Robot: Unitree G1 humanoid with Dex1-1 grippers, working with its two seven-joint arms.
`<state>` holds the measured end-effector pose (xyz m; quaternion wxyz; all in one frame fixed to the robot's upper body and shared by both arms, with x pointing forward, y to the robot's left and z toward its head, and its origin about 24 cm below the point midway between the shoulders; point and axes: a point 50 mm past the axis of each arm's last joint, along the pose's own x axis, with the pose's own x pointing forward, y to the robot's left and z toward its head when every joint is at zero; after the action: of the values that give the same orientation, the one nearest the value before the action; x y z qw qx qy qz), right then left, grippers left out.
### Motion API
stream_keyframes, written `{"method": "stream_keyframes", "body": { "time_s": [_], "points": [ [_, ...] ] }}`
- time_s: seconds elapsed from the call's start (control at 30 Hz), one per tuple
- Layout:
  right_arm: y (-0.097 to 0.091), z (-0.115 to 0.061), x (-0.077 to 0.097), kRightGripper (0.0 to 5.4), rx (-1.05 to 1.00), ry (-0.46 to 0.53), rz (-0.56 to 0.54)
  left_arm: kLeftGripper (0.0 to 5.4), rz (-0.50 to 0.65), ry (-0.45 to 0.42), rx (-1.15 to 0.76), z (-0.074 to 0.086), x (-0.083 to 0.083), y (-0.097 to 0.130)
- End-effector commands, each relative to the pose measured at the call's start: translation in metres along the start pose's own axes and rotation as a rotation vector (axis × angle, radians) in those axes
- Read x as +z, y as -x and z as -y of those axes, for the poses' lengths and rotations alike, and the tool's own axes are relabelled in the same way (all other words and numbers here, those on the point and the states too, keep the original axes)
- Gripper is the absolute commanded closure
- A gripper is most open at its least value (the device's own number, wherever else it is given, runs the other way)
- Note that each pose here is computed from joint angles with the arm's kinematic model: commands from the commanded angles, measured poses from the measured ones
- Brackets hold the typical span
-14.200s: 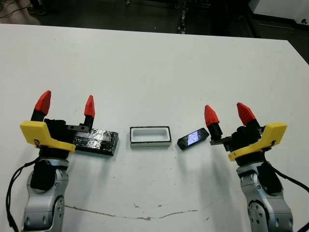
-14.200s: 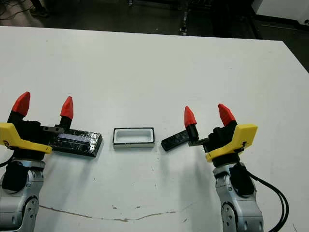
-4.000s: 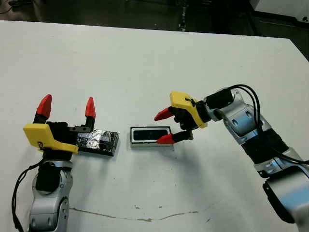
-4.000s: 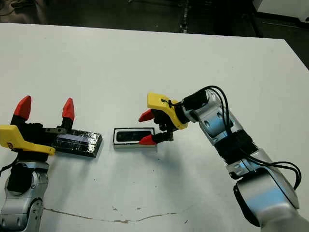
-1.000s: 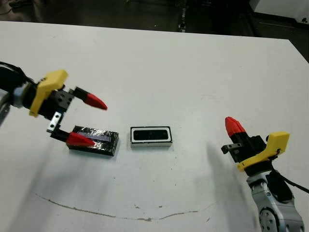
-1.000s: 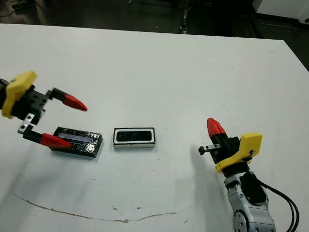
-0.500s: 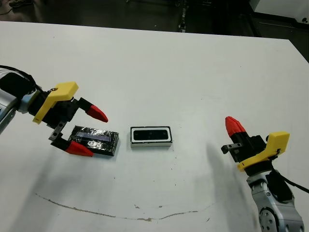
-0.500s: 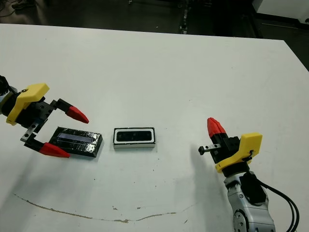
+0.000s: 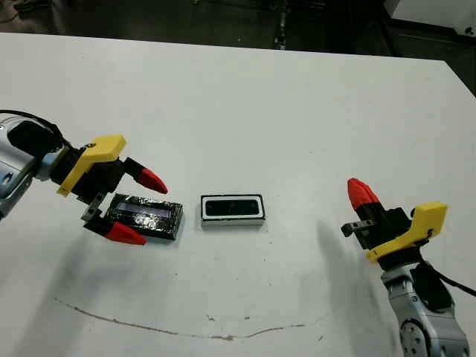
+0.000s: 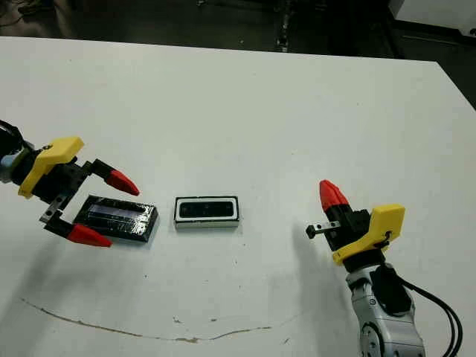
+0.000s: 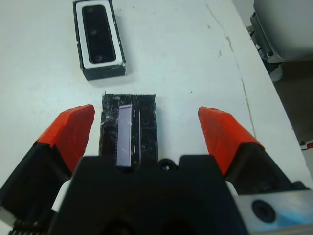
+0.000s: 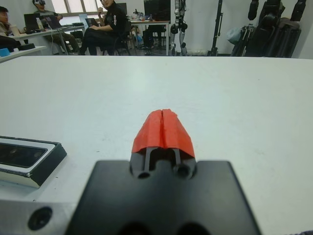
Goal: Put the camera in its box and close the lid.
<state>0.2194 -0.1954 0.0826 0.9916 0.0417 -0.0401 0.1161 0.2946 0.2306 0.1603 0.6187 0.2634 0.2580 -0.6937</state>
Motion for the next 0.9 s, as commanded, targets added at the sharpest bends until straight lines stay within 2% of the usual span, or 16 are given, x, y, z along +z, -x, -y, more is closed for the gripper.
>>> {"method": "stream_keyframes", "body": {
  "time_s": [0.03, 0.2, 0.4, 0.8, 0.9],
  "points": [
    [0.002, 0.003, 0.000, 5.39, -0.005, 0.020, -0.003, 0.00, -0.007, 0.031, 0.012, -0.002, -0.006, 0.000],
    [0.002, 0.003, 0.000, 5.39, 0.003, 0.014, 0.000, 0.00, 0.009, 0.034, 0.035, -0.004, -0.014, 0.000],
    [0.002, 0.002, 0.000, 5.39, 0.011, 0.006, -0.001, 0.00, -0.015, -0.026, 0.046, -0.008, -0.019, 0.000],
    [0.003, 0.002, 0.001, 5.39, 0.013, 0.008, 0.001, 0.00, -0.061, -0.023, 0.051, -0.010, -0.025, -0.002],
    [0.003, 0.003, 0.000, 5.39, 0.017, 0.008, 0.002, 0.00, -0.078, -0.060, 0.050, -0.010, -0.025, -0.003]
  ]
}}
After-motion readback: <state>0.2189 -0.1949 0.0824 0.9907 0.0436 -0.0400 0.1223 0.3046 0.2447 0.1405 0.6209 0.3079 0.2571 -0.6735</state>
